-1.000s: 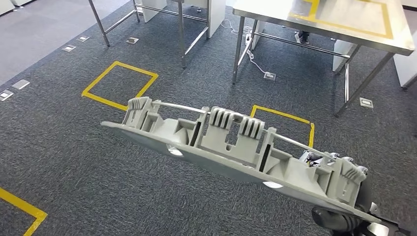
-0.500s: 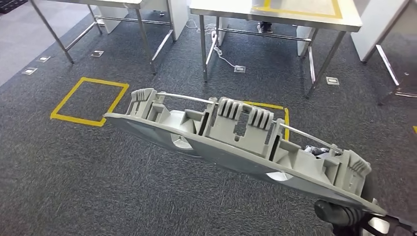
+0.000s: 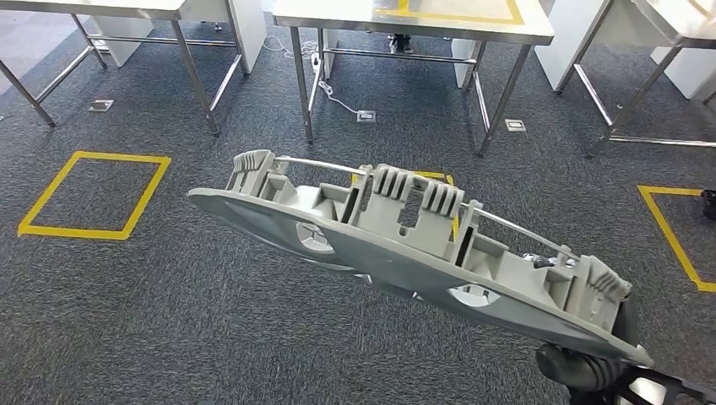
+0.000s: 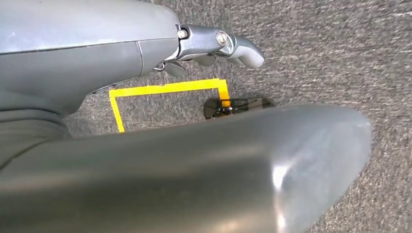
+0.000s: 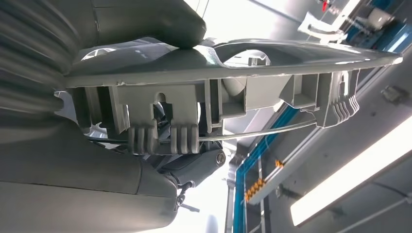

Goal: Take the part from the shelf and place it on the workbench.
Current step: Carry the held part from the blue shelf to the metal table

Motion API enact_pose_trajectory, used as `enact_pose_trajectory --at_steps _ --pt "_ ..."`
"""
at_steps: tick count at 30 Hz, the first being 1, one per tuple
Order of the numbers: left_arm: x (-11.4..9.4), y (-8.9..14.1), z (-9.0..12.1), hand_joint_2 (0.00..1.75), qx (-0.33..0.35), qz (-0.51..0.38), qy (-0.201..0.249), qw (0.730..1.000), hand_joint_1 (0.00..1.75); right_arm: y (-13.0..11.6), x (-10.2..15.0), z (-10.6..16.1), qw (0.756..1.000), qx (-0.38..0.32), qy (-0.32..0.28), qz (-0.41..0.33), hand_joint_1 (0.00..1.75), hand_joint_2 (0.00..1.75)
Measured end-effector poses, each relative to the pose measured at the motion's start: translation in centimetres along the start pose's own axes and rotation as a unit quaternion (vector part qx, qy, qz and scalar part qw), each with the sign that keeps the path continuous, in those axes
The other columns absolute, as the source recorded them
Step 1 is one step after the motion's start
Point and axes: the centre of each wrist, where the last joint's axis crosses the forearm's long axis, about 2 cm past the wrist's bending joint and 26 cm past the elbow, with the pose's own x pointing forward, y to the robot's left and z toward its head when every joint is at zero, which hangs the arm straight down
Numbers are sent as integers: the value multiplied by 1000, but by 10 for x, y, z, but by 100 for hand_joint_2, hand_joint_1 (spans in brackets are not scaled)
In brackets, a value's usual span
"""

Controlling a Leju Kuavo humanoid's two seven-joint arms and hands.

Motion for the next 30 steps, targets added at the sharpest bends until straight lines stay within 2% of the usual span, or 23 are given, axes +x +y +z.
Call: enact_pose_trajectory --at_steps 30 --pt "0 3 0 0 -4 -14 -1 1000 0 -2 1 -2 1000 5 -2 8 175 175"
